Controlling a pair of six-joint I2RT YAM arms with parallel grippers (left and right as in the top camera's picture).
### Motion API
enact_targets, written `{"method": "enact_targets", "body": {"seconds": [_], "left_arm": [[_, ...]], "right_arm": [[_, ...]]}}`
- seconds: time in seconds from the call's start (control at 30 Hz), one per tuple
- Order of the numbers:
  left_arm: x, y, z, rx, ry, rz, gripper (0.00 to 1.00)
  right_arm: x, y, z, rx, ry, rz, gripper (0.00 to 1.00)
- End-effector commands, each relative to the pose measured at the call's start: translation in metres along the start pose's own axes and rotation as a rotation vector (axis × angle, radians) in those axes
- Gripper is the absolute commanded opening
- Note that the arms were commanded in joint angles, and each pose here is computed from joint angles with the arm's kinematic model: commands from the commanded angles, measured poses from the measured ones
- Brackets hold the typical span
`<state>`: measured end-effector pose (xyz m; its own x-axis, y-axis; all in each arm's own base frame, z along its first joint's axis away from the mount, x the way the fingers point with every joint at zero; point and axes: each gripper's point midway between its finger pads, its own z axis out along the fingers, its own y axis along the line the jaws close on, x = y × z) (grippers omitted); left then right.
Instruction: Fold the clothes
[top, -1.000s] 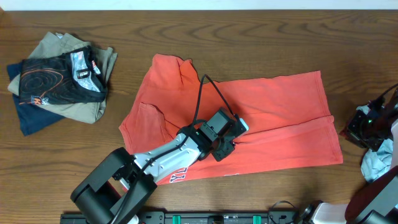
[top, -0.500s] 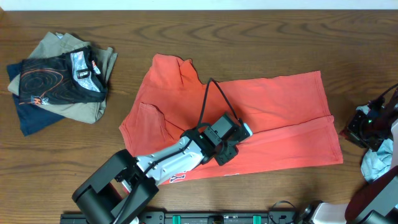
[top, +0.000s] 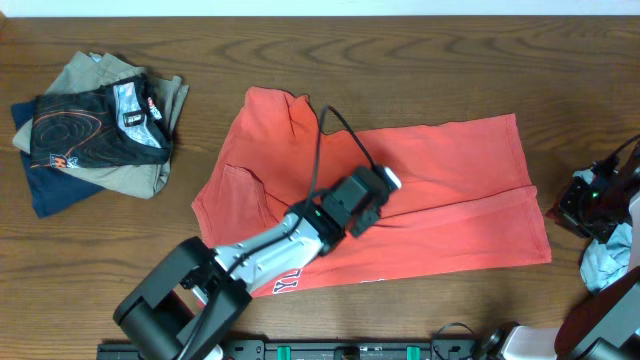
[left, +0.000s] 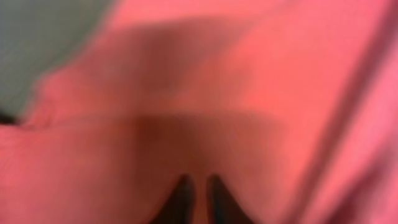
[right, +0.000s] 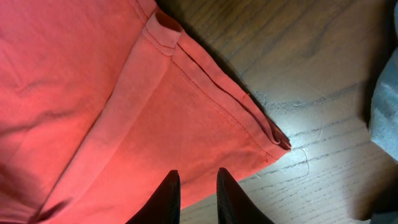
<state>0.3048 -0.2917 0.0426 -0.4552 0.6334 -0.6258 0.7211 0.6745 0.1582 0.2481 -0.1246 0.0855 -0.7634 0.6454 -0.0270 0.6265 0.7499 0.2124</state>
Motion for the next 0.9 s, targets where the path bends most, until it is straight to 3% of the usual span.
{"method": "enact_targets", "body": {"seconds": [0.0,0.13,0.2,0.27,0.5,0.87], "left_arm": [[-0.017,0.040,-0.005,-0.118,-0.039,-0.162,0.41],[0.002,0.040,-0.005,-0.106,0.030,-0.267,0.41],[0.009,0.020,-0.008,-0.006,0.072,-0.269,0.33],[0.015,-0.002,-0.013,0.095,0.110,-0.261,0.33],[0.031,-0.040,-0.025,0.209,0.188,-0.141,0.50],[0.036,-0.066,-0.030,0.271,0.210,-0.095,0.52]], "right_arm": [[0.000,0.004,-0.002,-0.009,-0.005,-0.018,0.19],[0.000,0.004,-0.002,-0.009,-0.004,-0.018,0.19],[0.000,0.004,-0.002,-0.009,-0.004,-0.018,0.19],[0.000,0.004,-0.002,-0.009,-0.005,-0.018,0.19],[-0.001,0.004,-0.002,-0.009,-0.009,-0.019,0.19],[-0.002,0.004,-0.002,-0.010,-0.011,-0.019,0.19]]}}
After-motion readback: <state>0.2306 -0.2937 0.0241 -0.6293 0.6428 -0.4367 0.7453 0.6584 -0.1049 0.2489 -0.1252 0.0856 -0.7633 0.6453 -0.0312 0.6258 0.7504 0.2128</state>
